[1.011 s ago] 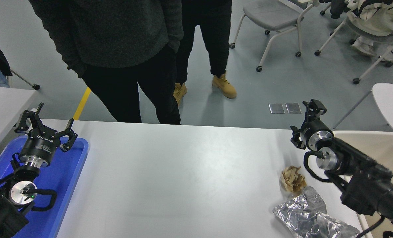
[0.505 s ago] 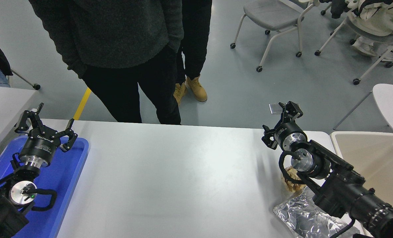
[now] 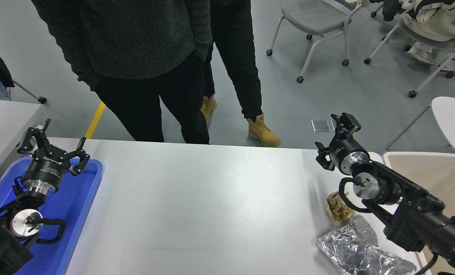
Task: Clean the table surface
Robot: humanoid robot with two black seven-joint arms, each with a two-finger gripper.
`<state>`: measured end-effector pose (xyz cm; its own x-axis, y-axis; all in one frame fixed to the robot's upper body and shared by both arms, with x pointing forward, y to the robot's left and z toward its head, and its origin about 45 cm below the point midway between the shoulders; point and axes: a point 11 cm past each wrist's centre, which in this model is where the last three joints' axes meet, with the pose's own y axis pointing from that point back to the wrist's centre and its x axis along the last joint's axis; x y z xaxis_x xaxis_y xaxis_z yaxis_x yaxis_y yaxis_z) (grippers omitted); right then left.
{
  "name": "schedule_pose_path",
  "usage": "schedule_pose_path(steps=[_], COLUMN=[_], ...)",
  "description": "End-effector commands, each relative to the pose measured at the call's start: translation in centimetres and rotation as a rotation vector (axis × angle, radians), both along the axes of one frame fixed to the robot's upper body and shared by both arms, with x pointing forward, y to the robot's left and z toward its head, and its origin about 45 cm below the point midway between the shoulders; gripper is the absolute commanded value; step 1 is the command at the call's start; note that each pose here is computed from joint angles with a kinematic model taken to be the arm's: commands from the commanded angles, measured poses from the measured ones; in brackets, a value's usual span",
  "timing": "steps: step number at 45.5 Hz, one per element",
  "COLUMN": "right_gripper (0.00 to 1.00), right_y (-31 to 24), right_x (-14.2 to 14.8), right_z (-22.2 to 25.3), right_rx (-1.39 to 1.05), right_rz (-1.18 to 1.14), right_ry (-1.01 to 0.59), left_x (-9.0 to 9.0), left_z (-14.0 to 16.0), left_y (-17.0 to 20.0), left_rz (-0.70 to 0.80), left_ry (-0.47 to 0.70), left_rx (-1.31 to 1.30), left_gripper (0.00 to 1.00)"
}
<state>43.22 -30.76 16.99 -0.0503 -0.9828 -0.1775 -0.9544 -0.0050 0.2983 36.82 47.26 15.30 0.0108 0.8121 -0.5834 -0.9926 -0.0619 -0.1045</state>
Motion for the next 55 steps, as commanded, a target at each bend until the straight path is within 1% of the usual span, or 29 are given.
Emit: schedule_pose_path(steps=[1,9,14,20,28,35,41,45,55], right_gripper=[1.0,1.0,1.0,1.0,1.0,1.0,1.0,1.0,1.0], right_y=[-1.7,-3.7,-4.9,-6.6,-8.7,-10.2,-11.7,-13.4,-16.3], right_x=[-1.6,-3.5,-4.9,-6.9,-9.7,-12.5,-14.9,-16.7,-20.5], right_z=[2.1,4.4,5.0,5.0,4.3,3.9,3.5,3.2,2.8], right_rx=[-0.157,-0.421,-0.59,-0.777,-0.952,-1.06,-1.097,-1.106,-1.145], right_rz=[0.111,0.254,0.345,0.452,0.57,0.665,0.74,0.761,0.792], right_ry=[-0.031,-0.084,-0.094,-0.076,-0.016,0.035,0.106,0.18,0.302], left_x=[0.0,0.0,0.0,0.0,0.0,0.0,0.0,0.0,0.0], left_z=[0.0,0.0,0.0,0.0,0.0,0.1,0.0,0.0,0.0], left_y=[0.0,0.0,0.0,0.0,0.0,0.0,0.0,0.0,0.0], left_rz=[0.0,-0.001,-0.001,-0.001,-0.001,0.0,-0.001,-0.001,-0.001], left_ry=[0.0,0.0,0.0,0.0,0.0,-0.001,0.0,0.0,0.0], left_rx=[0.0,-0.001,-0.001,-0.001,-0.001,0.0,-0.001,-0.001,-0.001], left_gripper=[1.0,1.0,1.0,1.0,1.0,1.0,1.0,1.0,1.0])
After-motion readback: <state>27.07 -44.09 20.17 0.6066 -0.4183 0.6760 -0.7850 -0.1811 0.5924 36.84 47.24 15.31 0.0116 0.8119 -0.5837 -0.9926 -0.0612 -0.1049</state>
